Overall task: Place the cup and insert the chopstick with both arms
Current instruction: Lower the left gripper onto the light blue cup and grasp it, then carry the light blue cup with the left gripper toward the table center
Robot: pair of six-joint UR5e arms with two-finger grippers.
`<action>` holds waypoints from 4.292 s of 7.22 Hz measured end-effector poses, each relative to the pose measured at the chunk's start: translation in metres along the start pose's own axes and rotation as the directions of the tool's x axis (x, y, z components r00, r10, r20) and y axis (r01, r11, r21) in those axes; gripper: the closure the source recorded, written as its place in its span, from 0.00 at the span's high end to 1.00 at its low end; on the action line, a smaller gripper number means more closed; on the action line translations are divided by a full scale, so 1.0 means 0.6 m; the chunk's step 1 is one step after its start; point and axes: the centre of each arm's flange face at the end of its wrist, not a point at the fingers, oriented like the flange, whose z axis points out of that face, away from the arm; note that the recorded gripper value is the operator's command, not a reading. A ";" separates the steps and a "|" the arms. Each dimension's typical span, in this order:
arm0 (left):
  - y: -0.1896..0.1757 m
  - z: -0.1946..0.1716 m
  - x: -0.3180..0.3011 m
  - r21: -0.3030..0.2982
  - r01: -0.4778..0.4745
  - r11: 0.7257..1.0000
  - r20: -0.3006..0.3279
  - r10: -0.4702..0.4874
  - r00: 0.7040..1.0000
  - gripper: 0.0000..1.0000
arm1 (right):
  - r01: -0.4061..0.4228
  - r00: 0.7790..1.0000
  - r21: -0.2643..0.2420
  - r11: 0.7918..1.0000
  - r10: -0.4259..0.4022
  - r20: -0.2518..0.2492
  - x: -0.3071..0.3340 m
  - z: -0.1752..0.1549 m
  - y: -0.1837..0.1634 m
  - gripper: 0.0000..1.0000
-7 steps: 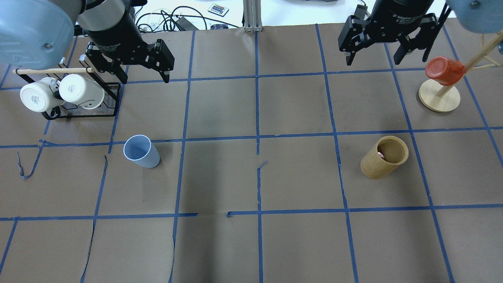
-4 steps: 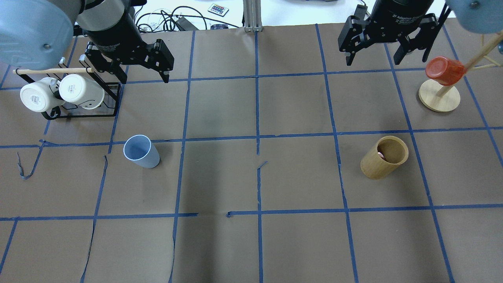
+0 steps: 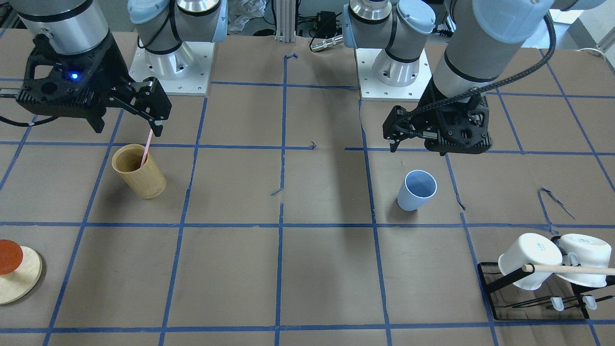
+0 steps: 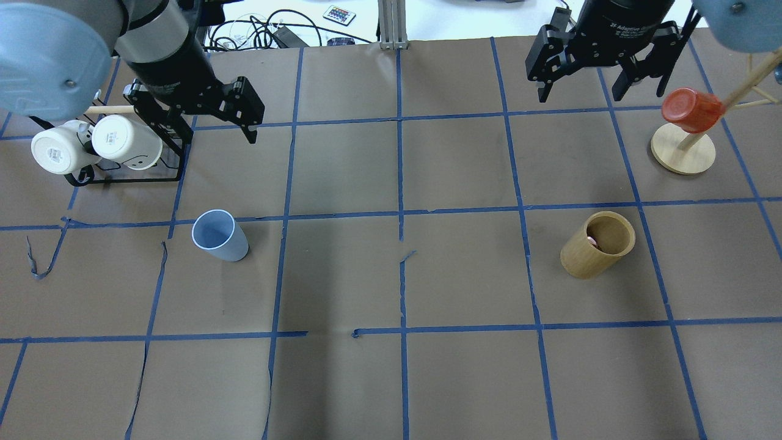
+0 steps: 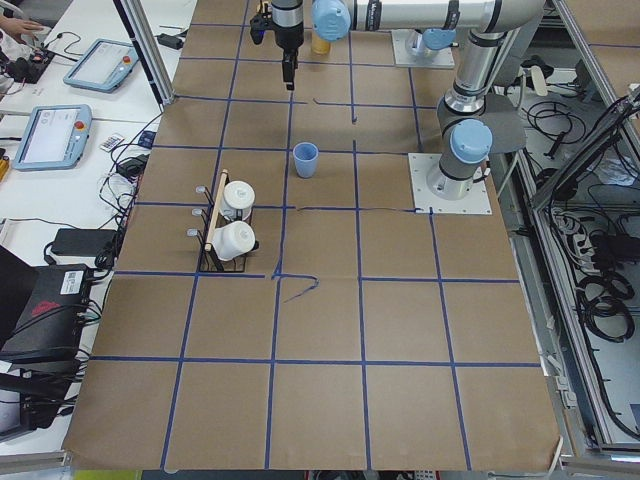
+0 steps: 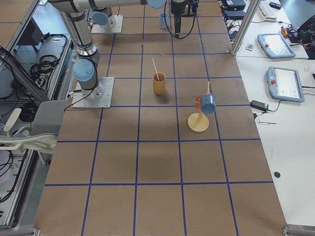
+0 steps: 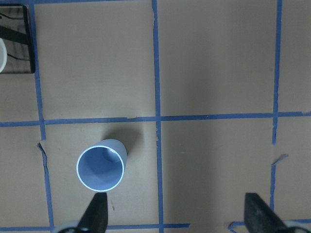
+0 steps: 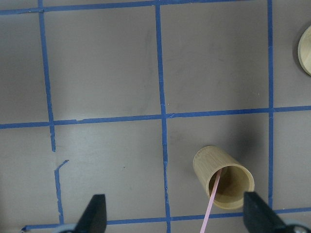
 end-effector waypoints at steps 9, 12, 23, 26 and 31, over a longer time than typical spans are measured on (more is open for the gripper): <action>0.013 0.298 -0.175 -0.092 -0.052 0.994 -0.026 0.049 0.998 0.83 | 0.000 1.000 -0.002 1.000 0.000 0.000 -0.001 0.001 0.001 1.00; 0.017 0.326 -0.179 -0.131 -0.053 0.990 0.006 0.054 0.999 0.00 | 0.000 1.000 0.000 1.000 0.000 0.000 -0.001 0.001 0.000 1.00; 0.005 0.208 0.187 0.014 0.100 0.995 -0.043 -0.099 0.994 0.00 | 0.000 1.000 -0.001 1.000 0.000 0.002 -0.001 0.004 -0.002 1.00; 0.015 0.271 0.346 0.014 0.118 0.993 -0.086 -0.117 0.989 0.00 | -0.001 1.000 -0.003 1.000 0.001 0.001 -0.001 0.006 -0.004 1.00; 0.003 0.312 0.366 -0.016 0.095 0.995 -0.070 -0.096 0.993 0.02 | 0.000 1.000 -0.010 1.000 0.000 0.000 -0.001 0.008 -0.003 1.00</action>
